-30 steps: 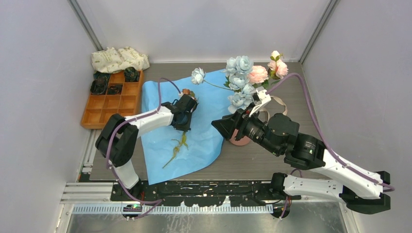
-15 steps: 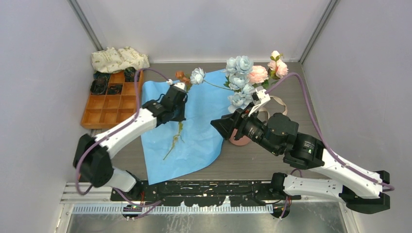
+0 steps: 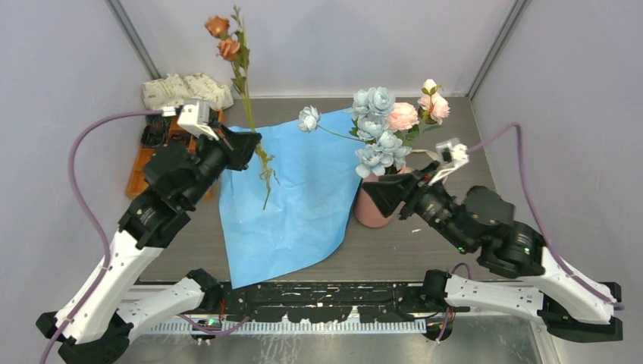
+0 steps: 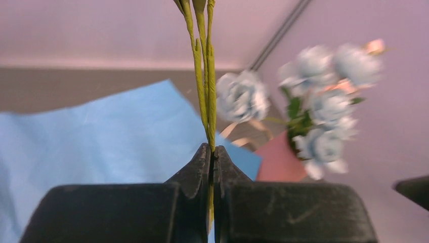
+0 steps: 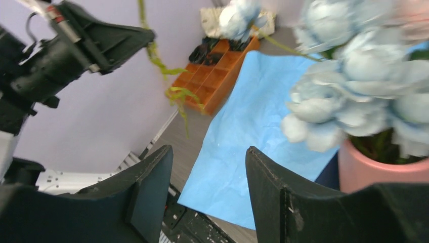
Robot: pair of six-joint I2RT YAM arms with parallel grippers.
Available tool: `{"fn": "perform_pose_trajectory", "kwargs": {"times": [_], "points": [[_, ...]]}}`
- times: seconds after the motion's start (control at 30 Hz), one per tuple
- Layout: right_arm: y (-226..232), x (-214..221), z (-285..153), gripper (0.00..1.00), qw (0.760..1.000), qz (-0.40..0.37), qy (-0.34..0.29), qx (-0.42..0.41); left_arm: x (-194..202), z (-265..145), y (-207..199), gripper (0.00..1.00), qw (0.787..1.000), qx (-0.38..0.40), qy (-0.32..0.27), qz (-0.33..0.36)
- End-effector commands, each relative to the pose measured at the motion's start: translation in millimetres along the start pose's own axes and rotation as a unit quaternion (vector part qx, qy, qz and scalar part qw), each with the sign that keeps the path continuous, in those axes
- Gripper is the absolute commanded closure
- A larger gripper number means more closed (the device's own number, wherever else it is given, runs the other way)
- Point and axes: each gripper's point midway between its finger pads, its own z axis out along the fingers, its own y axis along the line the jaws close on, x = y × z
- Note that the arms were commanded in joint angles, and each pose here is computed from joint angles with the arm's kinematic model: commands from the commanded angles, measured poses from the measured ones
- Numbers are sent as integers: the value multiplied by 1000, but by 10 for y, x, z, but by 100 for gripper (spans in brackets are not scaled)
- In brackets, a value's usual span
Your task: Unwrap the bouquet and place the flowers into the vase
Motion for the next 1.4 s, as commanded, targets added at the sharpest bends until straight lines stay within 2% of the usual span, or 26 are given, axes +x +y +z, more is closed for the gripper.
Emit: {"fn": "perform_pose_trajectory", "kwargs": {"times": [0.0,0.17,0.33,0.53,0.63,0.83,1.0,1.1,1.37], "points": [[-227,-495,-358,39,996,11,-79,44,-831,-244,-692,100,982,151,-115,-17],[-356,-511,-496,39,994,18,-83,62,-1265,-390,-1345,100,937,304,-171,-17],[-412,-479,-532,39,994,23,-81,71,-1431,-392,-1959,100,887,419,-191,2],[-550,-555,-701,39,991,29,-99,88,-1190,-464,-2676,100,818,552,-160,28],[-647,-644,-856,39,988,36,-118,97,-959,-485,-2926,100,795,587,-147,37],[-838,-742,-1169,39,983,43,-135,116,-633,-436,-3205,100,774,617,-136,36],[-882,-831,-1383,39,980,45,-152,119,-441,-250,-3359,100,766,628,-133,34],[-891,-865,-1470,38,979,37,-158,127,-341,-83,-3419,100,770,623,-129,39],[-902,-919,-1629,36,974,24,-176,142,-103,375,-3427,100,803,575,-124,95]]}}
